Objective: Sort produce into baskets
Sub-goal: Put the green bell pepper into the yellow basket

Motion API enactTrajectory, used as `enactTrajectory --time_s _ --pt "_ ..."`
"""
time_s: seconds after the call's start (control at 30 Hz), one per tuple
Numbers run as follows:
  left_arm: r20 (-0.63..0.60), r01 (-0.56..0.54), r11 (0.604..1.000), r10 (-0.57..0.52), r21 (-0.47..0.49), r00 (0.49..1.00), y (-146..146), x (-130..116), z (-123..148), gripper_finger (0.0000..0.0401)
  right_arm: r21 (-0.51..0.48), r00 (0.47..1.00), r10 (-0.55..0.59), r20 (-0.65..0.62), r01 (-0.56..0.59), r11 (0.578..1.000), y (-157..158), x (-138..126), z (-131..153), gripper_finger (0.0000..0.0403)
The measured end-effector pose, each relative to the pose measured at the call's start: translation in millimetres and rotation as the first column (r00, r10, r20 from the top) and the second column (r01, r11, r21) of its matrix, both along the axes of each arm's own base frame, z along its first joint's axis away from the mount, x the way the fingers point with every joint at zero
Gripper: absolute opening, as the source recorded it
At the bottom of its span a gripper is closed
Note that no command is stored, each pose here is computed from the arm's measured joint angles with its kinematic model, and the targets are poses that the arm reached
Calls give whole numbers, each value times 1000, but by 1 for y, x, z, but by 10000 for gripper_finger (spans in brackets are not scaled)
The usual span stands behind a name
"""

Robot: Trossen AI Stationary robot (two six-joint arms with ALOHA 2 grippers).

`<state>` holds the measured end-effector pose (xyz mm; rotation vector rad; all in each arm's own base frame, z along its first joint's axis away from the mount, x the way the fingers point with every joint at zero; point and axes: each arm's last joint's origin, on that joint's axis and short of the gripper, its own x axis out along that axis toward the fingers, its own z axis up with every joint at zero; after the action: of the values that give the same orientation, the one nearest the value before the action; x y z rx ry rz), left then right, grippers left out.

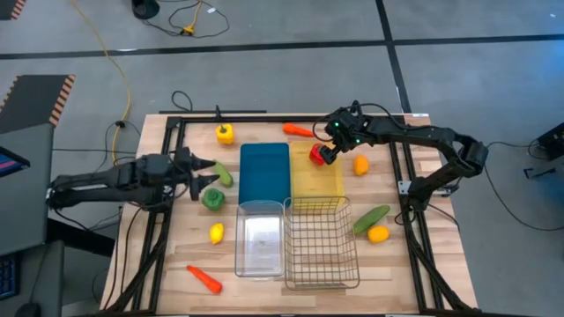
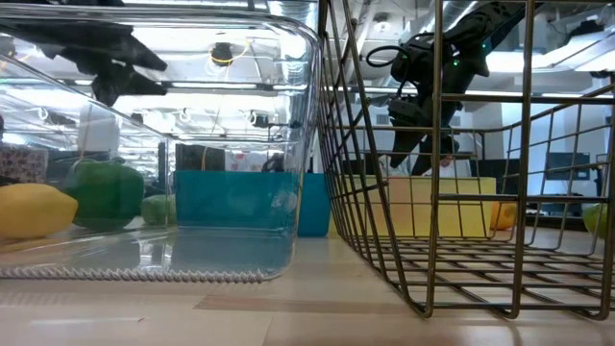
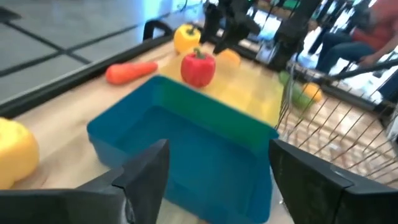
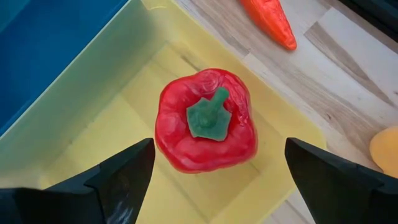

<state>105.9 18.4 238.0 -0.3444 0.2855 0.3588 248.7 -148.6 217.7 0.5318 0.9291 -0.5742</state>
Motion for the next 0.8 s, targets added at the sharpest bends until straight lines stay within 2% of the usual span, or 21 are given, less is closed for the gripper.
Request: enactTrajectory --time_s 0.13,0.3,0.47,0.6,0.8 --pt "-66 30 999 -32 -22 997 0 9 -6 285 0 1000 0 0 0 1000 0 0 0 385" --pt "-121 114 991 -123 -76 985 -2 17 -12 288 0 1000 0 0 0 1000 0 0 0 385" --pt "-186 154 984 -167 -85 968 -2 19 7 288 0 1000 0 0 0 1000 0 0 0 385" --pt "-294 116 991 -130 -65 947 -1 17 26 288 0 1000 0 0 0 1000 0 0 0 385" --pt "-430 -29 987 -44 -161 902 0 19 40 288 0 1000 -1 0 1 1000 0 0 0 385"
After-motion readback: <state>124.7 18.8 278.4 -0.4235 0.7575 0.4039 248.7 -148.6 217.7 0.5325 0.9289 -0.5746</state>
